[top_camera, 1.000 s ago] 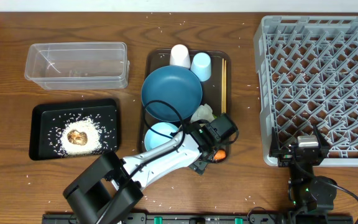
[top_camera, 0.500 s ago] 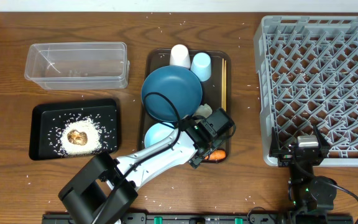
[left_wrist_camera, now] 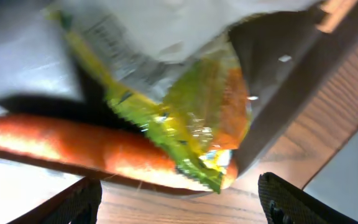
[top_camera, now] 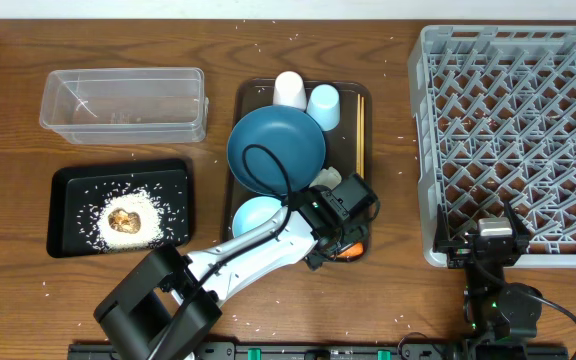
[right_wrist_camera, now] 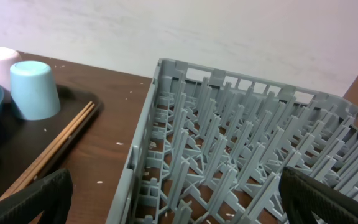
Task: Sort waste into correct bins and load items into the dishwasher rack
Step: 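Close the left gripper on the white tissue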
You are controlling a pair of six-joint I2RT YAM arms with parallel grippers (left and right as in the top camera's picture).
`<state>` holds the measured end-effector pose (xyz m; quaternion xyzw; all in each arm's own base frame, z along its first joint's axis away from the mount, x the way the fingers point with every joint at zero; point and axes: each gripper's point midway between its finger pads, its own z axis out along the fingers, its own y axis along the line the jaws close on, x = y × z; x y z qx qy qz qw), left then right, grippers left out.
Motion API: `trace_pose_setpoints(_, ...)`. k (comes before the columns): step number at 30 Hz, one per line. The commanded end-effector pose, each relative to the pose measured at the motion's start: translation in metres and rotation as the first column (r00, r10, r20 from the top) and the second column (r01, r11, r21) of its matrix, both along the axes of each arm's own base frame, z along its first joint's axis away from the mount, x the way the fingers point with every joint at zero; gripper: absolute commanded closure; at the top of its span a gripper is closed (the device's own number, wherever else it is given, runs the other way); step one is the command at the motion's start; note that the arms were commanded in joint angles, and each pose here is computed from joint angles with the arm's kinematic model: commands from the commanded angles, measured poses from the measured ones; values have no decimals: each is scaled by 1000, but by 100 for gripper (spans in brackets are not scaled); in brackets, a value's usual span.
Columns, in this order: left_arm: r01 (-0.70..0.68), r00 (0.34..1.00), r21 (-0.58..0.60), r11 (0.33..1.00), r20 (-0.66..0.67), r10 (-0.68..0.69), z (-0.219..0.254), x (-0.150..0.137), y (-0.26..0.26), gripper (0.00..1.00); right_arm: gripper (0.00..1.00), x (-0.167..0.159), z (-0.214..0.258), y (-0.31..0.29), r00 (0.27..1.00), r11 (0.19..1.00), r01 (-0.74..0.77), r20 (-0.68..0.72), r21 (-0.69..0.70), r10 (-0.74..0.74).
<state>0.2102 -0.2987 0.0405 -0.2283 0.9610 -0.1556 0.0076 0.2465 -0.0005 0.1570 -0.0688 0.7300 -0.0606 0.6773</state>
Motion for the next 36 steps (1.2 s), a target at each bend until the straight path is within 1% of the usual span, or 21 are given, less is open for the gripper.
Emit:
trace_pose_setpoints(1,152,981,20,988,119,-153,15,11,2,18,1,0,0,-3,1000,1000,15,1,4,-15)
trace_pose_setpoints(6,232,937,73,970,249,-243,33,26,6,18,1,0,0,-3,1000,1000,15,1,4,-15)
trace_pose_setpoints(10,254,888,177,951,347,-302,41,47,18,18,1,0,0,-3,1000,1000,15,1,4,-15)
trace_pose_setpoints(14,265,855,247,932,386,-346,43,63,29,18,1,0,0,-3,1000,1000,15,1,4,-15)
trace_pose_setpoints(19,351,773,302,886,440,-457,50,82,29,18,1,0,0,-3,1000,1000,15,1,4,-15)
trace_pose_setpoints(22,431,704,327,841,460,-540,53,85,21,18,1,0,0,-3,1000,1000,15,1,4,-15)
trace_pose_setpoints(24,472,677,326,819,461,-574,54,83,16,18,1,0,0,-3,1000,1000,15,1,4,-15)
trace_pose_setpoints(30,483,685,329,811,435,-585,43,81,16,19,1,0,0,-3,1000,1000,15,1,4,-15)
trace_pose_setpoints(36,494,705,342,799,381,-599,20,79,18,19,1,0,0,-3,1000,1000,15,1,4,-15)
